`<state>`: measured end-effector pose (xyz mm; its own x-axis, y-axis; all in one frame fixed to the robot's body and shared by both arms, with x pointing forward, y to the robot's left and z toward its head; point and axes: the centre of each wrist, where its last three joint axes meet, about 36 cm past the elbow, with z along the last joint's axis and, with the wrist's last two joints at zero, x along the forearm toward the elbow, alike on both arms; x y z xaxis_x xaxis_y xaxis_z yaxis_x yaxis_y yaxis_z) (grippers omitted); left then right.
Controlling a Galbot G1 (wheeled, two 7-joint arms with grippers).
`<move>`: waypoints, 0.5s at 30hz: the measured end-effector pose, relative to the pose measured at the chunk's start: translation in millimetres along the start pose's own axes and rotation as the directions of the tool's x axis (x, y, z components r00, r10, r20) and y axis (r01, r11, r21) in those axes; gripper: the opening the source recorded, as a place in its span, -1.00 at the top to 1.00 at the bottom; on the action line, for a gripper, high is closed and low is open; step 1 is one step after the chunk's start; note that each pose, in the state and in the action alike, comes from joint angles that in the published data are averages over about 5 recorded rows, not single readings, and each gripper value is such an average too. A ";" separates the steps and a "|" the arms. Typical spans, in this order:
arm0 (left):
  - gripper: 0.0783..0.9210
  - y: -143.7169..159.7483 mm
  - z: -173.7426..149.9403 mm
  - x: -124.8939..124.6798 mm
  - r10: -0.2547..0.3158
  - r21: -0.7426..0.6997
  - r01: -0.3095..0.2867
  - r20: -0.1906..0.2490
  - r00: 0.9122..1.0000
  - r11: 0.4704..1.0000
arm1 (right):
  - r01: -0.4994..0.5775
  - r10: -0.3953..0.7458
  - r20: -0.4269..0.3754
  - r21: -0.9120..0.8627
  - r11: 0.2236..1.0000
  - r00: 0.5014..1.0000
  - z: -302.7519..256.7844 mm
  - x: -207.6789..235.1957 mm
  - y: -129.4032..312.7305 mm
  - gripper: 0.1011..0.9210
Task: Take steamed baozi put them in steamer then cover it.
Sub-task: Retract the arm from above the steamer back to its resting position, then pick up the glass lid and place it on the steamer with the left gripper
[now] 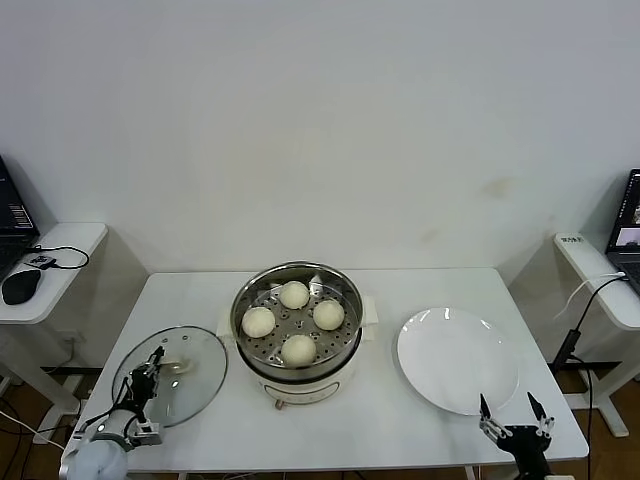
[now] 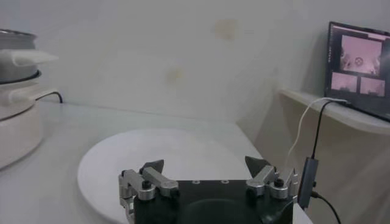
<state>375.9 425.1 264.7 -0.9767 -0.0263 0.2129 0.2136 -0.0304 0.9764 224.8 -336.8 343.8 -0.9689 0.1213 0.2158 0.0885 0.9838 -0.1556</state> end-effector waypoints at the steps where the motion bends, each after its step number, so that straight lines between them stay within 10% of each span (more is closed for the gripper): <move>1: 0.81 -0.3 0.0 1.0 -0.007 0.004 0.007 -0.001 1.000 1.000 | 0.002 -0.002 0.001 0.000 1.000 1.000 -0.3 -0.3 0.3 -0.76; 15: 0.83 23.7 6.4 27.7 -0.158 0.033 0.160 -0.055 0.986 0.987 | 0.033 -0.033 0.013 0.025 0.999 0.999 -9.7 -0.3 4.8 -0.76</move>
<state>353.8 430.1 294.0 -0.9956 -0.0765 0.0533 0.0536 -0.0010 0.9986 227.7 -330.7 352.3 -0.9742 0.0869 0.2082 0.0508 0.9836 -0.1729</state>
